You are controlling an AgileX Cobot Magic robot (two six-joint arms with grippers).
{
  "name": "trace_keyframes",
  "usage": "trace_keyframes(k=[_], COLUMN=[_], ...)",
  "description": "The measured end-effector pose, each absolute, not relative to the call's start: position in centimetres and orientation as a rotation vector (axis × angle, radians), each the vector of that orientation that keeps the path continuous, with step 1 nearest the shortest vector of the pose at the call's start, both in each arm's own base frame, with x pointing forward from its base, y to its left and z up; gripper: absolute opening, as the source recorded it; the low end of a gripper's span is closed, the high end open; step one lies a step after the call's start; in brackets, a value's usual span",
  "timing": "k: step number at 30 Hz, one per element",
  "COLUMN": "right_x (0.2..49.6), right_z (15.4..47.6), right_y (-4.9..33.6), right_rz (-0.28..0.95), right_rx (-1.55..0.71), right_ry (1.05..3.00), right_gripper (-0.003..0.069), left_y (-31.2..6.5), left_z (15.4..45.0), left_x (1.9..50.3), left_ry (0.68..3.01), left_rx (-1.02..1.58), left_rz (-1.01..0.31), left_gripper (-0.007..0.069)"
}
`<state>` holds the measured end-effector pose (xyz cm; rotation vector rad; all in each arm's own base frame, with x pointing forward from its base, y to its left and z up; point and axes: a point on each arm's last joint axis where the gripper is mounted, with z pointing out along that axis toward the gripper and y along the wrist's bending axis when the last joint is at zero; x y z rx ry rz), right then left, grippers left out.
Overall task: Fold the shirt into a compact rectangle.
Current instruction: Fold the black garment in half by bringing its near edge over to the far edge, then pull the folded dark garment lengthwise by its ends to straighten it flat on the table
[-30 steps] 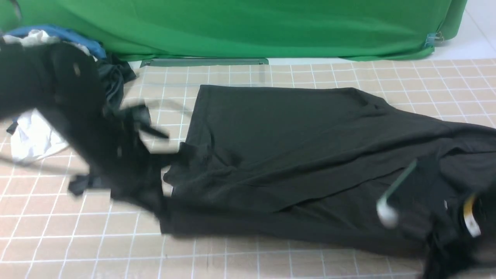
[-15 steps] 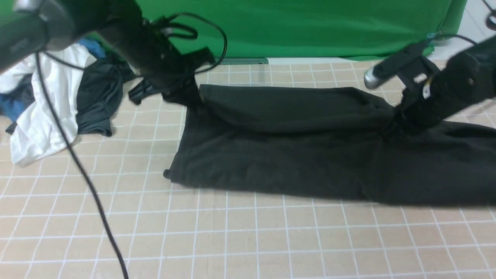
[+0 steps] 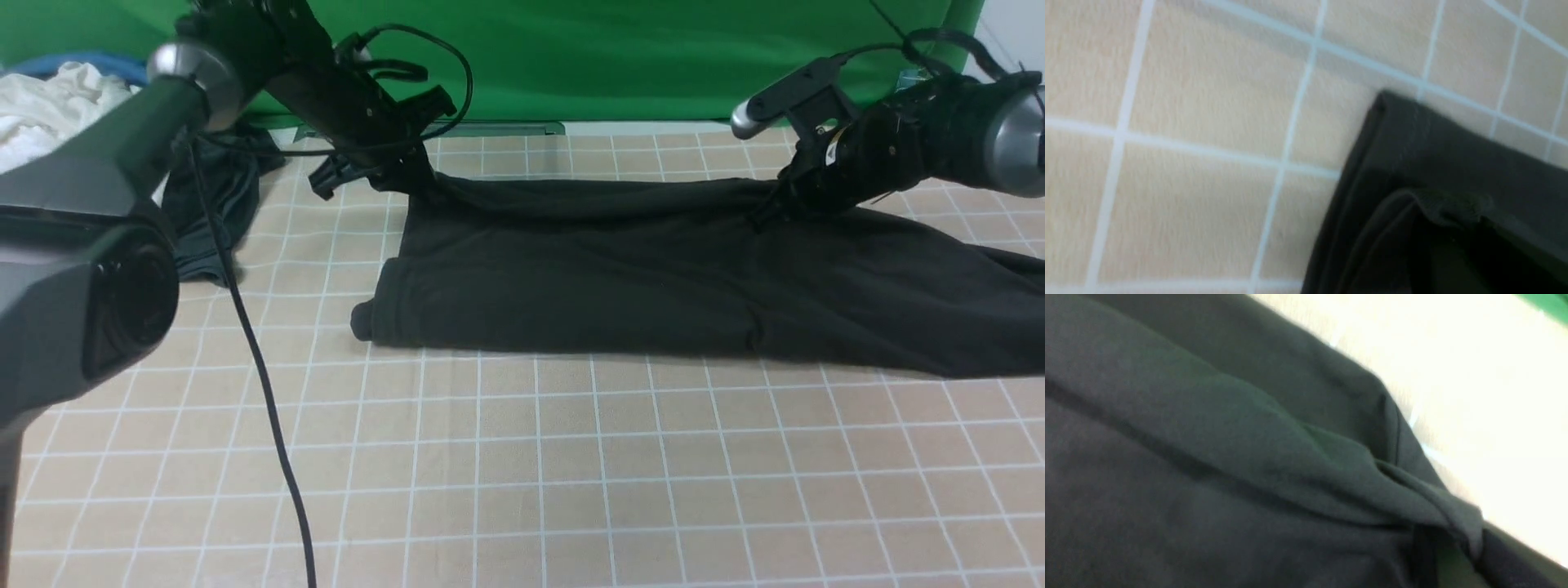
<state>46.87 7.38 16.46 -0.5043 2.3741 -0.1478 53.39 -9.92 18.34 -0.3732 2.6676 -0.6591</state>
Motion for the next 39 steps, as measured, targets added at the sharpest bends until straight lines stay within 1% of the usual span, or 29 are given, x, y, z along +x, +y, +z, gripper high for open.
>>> trace_keyframes(k=[1, 2, 3, 5, 7, 8, 9, 10, 11, 12, 13, 14, 15, 17, 18, 19, 20, 22, 23, 24, 25, 26, 28, 29, 33, 35, 37, 38, 39], right_x=[46.9, 47.0, 47.1, 47.3, 47.3, 47.2, 47.2, 47.1, 47.0, 46.8, 46.6, 46.2, 45.8, 44.8, 44.3, 43.8, 43.5, 43.0, 43.0, 43.2, 43.4, 43.7, 44.3, 44.4, 45.5, 46.2, 47.2, 47.3, 47.9], right_z=[16.4, 16.4, 16.5, 16.7, 17.1, 17.4, 17.9, 18.6, 19.3, 19.9, 20.9, 22.0, 23.3, 25.1, 25.7, 25.8, 25.6, 24.3, 23.7, 22.6, 21.8, 20.8, 18.9, 18.5, 14.7, 14.6, 13.7, 13.6, 13.3], right_y=[7.4, 7.5, 7.5, 7.6, 7.6, 7.6, 7.6, 7.6, 7.5, 7.5, 7.4, 7.3, 7.2, 6.9, 6.9, 7.1, 7.4, 8.2, 8.5, 9.1, 9.4, 9.8, 10.5, 10.7, 12.5, 12.8, 12.9, 12.9, 12.9], right_rz=[-0.147, -0.140, -0.130, -0.116, -0.106, -0.106, -0.104, -0.102, -0.100, -0.100, -0.100, -0.106, -0.109, -0.099, -0.071, -0.029, 0.026, 0.158, 0.197, 0.260, 0.281, 0.312, 0.343, 0.347, 0.350, 0.334, 0.305, 0.302, 0.282], right_rx=[-0.504, -0.496, -0.478, -0.456, -0.435, -0.431, -0.424, -0.416, -0.407, -0.400, -0.390, -0.383, -0.371, -0.327, -0.303, -0.292, -0.290, -0.289, -0.283, -0.269, -0.264, -0.251, -0.228, -0.225, -0.206, -0.183, -0.150, -0.146, -0.123], right_ry=[2.372, 2.358, 2.347, 2.327, 2.317, 2.312, 2.303, 2.292, 2.281, 2.274, 2.265, 2.266, 2.268, 2.330, 2.367, 2.414, 2.457, 2.561, 2.585, 2.608, 2.617, 2.623, 2.632, 2.632, 2.591, 2.508, 2.416, 2.407, 2.337], right_gripper=[0.0089, 0.0113, 0.0144, 0.0240, 0.0355, 0.0403, 0.0437, 0.0455, 0.0457, 0.0452, 0.0426, 0.0376, 0.0301, 0.0122, 0.0077, 0.0049, 0.0036, 0.0027, 0.0027, 0.0027, 0.0027, 0.0027, 0.0027, 0.0027, 0.0027, 0.0027, 0.0027, 0.0027, 0.0027], left_y=[-9.9, -9.9, -9.9, -9.8, -9.7, -9.5, -9.3, -9.0, -8.8, -8.5, -8.0, -7.7, -7.5, -7.3, -7.5, -7.9, -8.2, -9.0, -9.3, -9.6, -9.8, -9.9, -10.0, -10.0, -10.2, -10.3, -10.2, -10.2, -10.2], left_z=[18.3, 18.1, 18.2, 18.4, 18.8, 19.1, 19.5, 19.9, 20.5, 20.9, 21.7, 22.6, 23.5, 25.6, 26.4, 27.0, 27.4, 27.5, 27.5, 27.2, 27.1, 26.8, 26.5, 26.4, 25.6, 25.0, 24.6, 24.6, 24.5], left_x=[53.5, 53.7, 53.9, 54.2, 54.6, 54.7, 54.8, 54.9, 55.0, 55.1, 55.1, 55.0, 54.8, 54.0, 53.4, 52.8, 52.4, 51.9, 51.8, 51.7, 51.7, 51.7, 51.7, 51.7, 51.8, 51.9, 52.0, 52.0, 52.0], left_ry=[2.661, 2.643, 2.620, 2.576, 2.521, 2.502, 2.484, 2.471, 2.454, 2.444, 2.431, 2.424, 2.421, 2.460, 2.497, 2.530, 2.553, 2.592, 2.602, 2.616, 2.622, 2.632, 2.641, 2.642, 2.663, 2.675, 2.682, 2.682, 2.684], left_rx=[-0.375, -0.382, -0.389, -0.400, -0.418, -0.432, -0.448, -0.462, -0.467, -0.471, -0.473, -0.470, -0.456, -0.401, -0.357, -0.309, -0.278, -0.229, -0.215, -0.204, -0.197, -0.190, -0.179, -0.176, -0.166, -0.170, -0.164, -0.163, -0.145], left_rz=[-0.659, -0.658, -0.659, -0.660, -0.663, -0.668, -0.673, -0.678, -0.684, -0.686, -0.690, -0.695, -0.699, -0.715, -0.718, -0.718, -0.719, -0.702, -0.700, -0.700, -0.700, -0.696, -0.687, -0.685, -0.682, -0.681, -0.674, -0.674, -0.666], left_gripper=[0.0034, 0.0040, 0.0055, 0.0097, 0.0176, 0.0227, 0.0265, 0.0302, 0.0348, 0.0375, 0.0417, 0.0454, 0.0479, 0.0514, 0.0512, 0.0495, 0.0461, 0.0349, 0.0305, 0.0211, 0.0163, 0.0083, 0.0034, 0.0028, 0.0013, 0.0014, 0.0015, 0.0015, 0.0015])
